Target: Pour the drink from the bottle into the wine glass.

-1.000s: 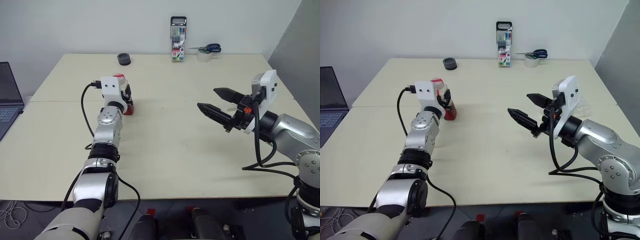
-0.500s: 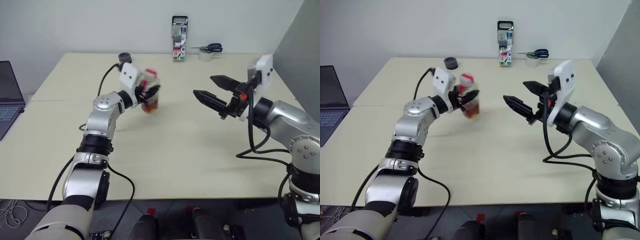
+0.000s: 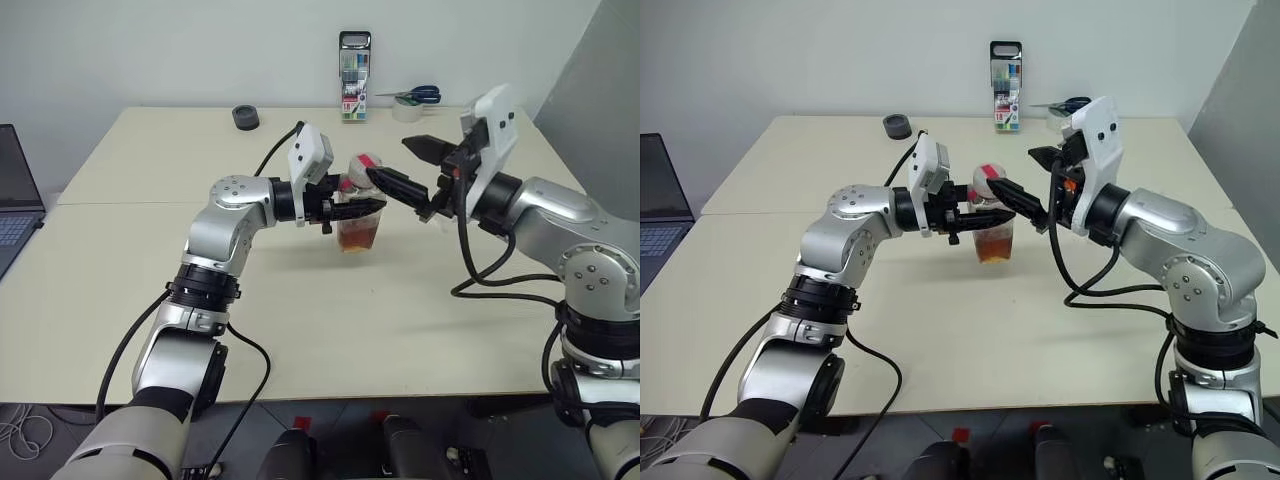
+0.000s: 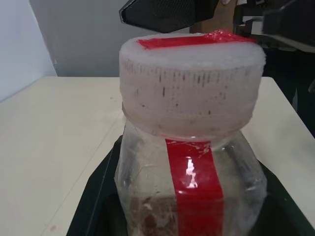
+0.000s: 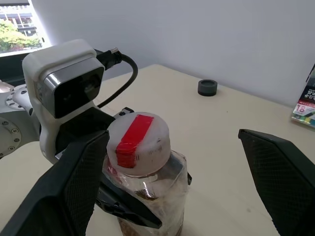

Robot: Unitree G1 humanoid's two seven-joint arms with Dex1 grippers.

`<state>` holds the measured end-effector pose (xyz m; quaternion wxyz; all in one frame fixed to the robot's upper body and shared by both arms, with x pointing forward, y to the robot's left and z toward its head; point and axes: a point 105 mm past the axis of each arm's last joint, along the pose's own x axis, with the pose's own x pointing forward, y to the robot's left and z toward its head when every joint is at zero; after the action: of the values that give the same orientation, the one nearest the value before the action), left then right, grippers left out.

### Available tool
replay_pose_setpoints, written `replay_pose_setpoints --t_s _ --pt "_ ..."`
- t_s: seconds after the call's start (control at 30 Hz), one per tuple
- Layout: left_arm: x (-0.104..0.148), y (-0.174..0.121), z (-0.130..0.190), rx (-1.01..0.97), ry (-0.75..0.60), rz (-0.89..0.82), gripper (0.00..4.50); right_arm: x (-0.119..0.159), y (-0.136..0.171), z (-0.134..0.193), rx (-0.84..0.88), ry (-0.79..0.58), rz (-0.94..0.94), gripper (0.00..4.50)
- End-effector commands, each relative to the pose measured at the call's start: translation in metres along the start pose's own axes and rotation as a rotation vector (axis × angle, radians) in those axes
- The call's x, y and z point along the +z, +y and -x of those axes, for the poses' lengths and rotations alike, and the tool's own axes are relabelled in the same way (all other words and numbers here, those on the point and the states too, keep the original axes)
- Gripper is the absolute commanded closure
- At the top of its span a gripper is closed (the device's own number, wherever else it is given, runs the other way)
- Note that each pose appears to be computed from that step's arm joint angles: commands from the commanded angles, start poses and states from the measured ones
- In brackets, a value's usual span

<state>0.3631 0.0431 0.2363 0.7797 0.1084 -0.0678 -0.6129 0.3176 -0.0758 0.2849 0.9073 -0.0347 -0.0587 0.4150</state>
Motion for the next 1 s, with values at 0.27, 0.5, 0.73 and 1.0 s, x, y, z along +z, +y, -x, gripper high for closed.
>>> replay_pose_setpoints --t_s 0.27,0.5,0.73,1.0 --pt "0.025 0.001 -0.002 0.001 -0.07 -0.056 2.68 0.006 0.014 -0.016 0.004 -0.077 -0.005 0.0" --pt "0.025 0.002 -0.002 0.007 -0.066 -0.056 2.68 0.011 0.011 -0.016 -0.004 -0.115 -0.03 0.0" --pt "0.025 0.005 -0.003 0.018 -0.063 -0.058 2.68 0.004 0.013 -0.016 0.014 -0.091 -0.013 1.31" --pt "0.029 0.001 -0.007 0.002 -0.07 -0.059 2.68 -0.006 0.017 -0.017 0.046 -0.069 -0.004 2.65"
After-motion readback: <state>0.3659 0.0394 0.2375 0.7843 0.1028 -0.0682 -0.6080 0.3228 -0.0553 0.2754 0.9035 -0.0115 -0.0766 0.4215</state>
